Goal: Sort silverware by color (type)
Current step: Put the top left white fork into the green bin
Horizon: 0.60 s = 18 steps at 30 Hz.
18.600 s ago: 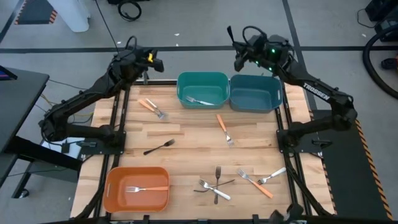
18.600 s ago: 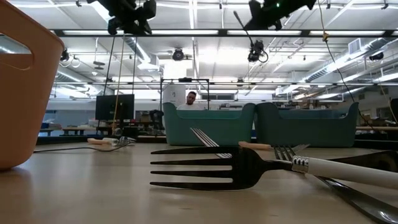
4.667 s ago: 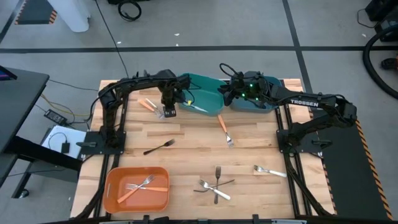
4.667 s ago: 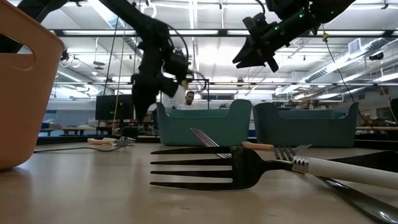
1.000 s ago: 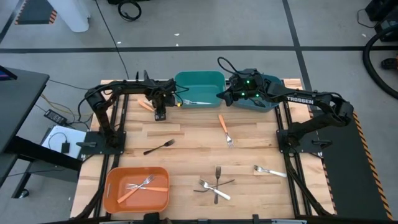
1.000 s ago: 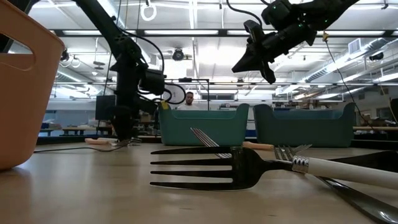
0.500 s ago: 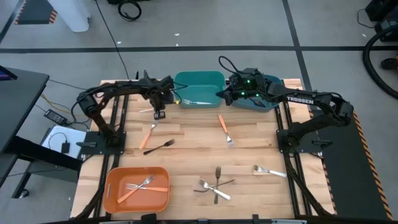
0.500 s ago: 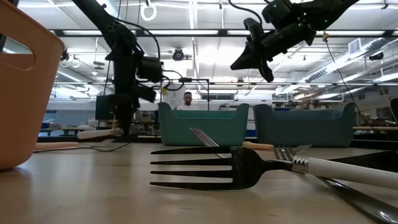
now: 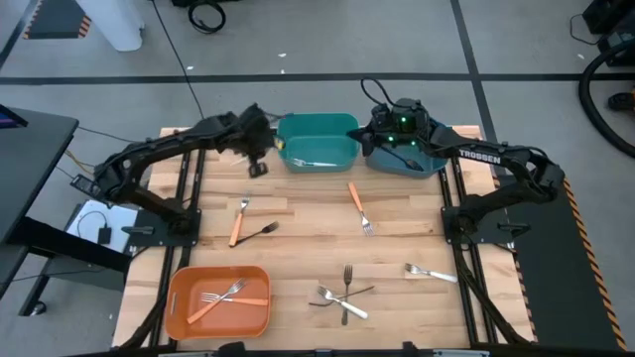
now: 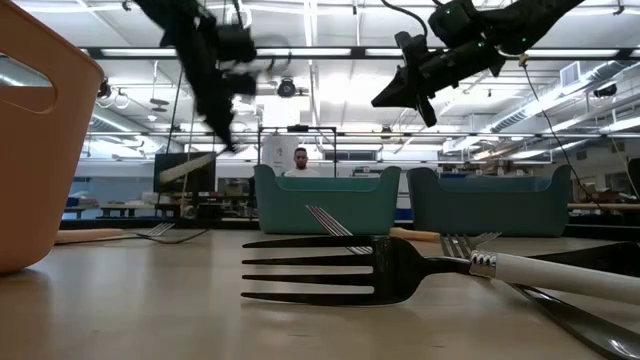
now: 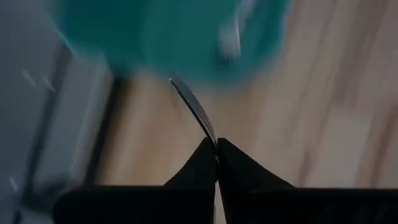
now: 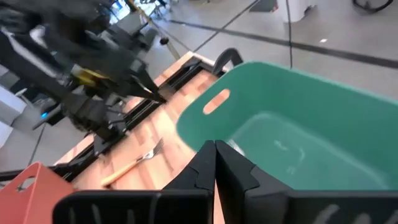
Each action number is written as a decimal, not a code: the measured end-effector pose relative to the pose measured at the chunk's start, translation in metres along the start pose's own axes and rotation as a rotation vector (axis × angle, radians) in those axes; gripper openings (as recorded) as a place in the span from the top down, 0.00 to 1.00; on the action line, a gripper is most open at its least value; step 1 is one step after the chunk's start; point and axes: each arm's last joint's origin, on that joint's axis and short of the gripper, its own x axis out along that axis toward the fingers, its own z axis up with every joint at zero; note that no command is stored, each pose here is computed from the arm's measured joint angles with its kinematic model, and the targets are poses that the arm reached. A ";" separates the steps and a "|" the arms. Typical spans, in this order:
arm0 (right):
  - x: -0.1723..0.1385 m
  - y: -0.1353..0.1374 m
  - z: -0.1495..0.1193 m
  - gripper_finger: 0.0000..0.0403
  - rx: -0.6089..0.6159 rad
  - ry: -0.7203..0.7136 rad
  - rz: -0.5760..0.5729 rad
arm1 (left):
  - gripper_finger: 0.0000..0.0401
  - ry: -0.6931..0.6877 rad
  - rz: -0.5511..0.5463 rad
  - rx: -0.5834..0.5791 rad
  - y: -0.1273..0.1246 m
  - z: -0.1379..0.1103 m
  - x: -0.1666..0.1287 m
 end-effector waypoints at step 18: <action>-0.004 -0.009 0.009 0.97 -0.019 -0.055 -0.010 | 0.97 -0.527 0.005 -0.115 0.020 0.104 0.013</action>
